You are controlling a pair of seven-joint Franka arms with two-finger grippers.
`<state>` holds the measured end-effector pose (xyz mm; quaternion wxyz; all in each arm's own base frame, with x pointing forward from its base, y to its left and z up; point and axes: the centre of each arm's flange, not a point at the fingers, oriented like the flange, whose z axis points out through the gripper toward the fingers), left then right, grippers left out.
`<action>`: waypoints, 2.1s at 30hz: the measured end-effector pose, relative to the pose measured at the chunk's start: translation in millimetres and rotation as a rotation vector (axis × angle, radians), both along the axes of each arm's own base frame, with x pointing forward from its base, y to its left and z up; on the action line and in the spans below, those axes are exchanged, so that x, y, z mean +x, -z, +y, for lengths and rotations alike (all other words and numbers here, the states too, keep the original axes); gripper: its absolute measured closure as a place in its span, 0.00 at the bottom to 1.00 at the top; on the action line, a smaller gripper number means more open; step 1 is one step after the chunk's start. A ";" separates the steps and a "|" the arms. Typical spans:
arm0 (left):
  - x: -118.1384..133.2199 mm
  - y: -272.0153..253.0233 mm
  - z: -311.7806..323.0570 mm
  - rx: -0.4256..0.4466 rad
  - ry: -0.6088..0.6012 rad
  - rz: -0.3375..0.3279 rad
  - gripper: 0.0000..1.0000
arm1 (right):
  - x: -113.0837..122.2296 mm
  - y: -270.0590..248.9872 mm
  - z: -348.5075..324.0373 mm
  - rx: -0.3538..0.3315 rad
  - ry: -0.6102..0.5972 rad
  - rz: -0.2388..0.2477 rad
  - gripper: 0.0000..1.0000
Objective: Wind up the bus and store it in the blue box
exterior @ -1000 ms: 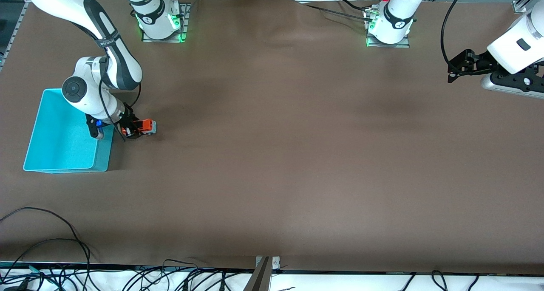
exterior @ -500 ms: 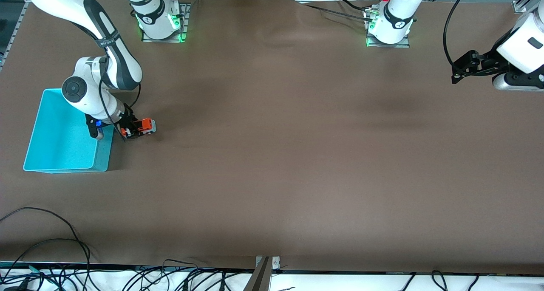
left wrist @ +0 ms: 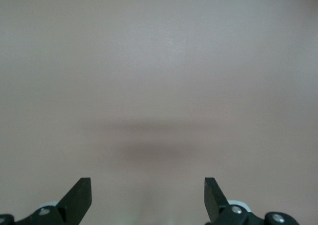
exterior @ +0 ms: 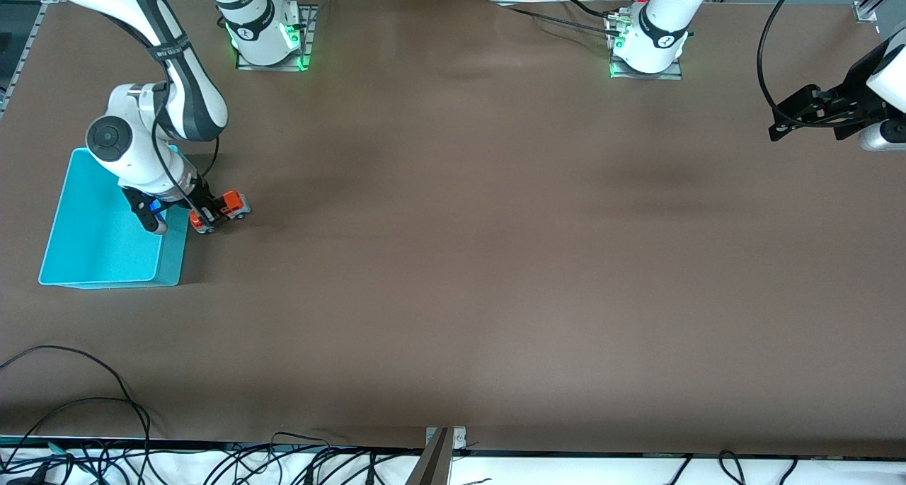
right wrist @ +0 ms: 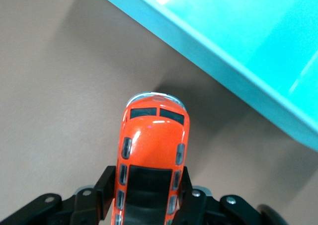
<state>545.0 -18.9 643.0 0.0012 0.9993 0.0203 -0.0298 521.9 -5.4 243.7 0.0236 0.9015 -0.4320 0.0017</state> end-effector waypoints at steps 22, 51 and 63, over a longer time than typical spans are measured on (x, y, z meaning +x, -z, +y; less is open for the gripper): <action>-0.7 -0.1 -13.6 0.000 0.025 0.000 0.00 | 14.7 -111.4 -32.6 -0.006 -0.526 0.064 0.45; -0.9 0.0 -13.3 0.000 0.024 0.001 0.00 | -5.5 -43.0 -204.8 -0.043 -0.853 0.176 0.45; -2.2 0.6 -14.2 0.000 0.025 0.003 0.00 | -13.6 -18.3 -251.7 -0.032 -0.892 0.201 0.45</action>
